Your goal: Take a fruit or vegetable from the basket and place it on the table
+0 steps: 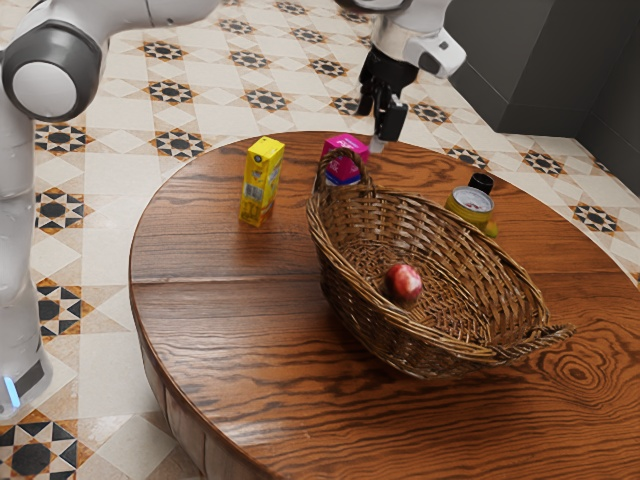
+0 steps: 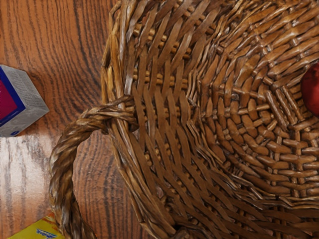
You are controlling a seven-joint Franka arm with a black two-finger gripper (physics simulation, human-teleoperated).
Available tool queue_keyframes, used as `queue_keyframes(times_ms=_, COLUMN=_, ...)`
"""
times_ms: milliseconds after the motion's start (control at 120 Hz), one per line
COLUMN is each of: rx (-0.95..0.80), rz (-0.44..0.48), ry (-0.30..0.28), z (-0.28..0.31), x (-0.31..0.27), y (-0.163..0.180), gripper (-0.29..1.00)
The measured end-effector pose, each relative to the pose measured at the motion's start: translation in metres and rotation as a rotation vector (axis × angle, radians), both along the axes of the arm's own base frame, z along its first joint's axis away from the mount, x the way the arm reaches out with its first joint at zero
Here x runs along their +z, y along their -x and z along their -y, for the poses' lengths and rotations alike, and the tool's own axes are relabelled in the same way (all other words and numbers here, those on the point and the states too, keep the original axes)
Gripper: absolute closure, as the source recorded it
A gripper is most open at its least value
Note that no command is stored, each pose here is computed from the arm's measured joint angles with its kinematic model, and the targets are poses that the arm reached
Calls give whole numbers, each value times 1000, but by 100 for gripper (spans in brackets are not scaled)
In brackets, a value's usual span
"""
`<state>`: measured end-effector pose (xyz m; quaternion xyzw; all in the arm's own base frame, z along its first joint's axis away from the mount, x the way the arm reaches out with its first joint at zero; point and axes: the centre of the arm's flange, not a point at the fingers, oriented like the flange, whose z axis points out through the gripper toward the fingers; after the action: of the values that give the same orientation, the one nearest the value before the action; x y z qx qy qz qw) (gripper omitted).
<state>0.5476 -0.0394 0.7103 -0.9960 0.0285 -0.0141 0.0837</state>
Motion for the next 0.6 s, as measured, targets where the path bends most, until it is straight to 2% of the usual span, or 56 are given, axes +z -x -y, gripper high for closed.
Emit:
queue_keyframes(times_ms=217, rx=1, rz=7, ry=7, z=3, x=-4, y=-4, gripper=0)
queue_keyframes(times_ms=283, rx=-34, rz=10, ry=16, z=25, x=-20, y=-19, gripper=0)
queue_keyframes(times_ms=383, rx=-104, rz=9, ry=37, z=73, x=-54, y=-43, gripper=0)
queue_keyframes(times_ms=600, rx=-63, rz=-16, ry=126, z=89, x=-102, y=-65, gripper=0)
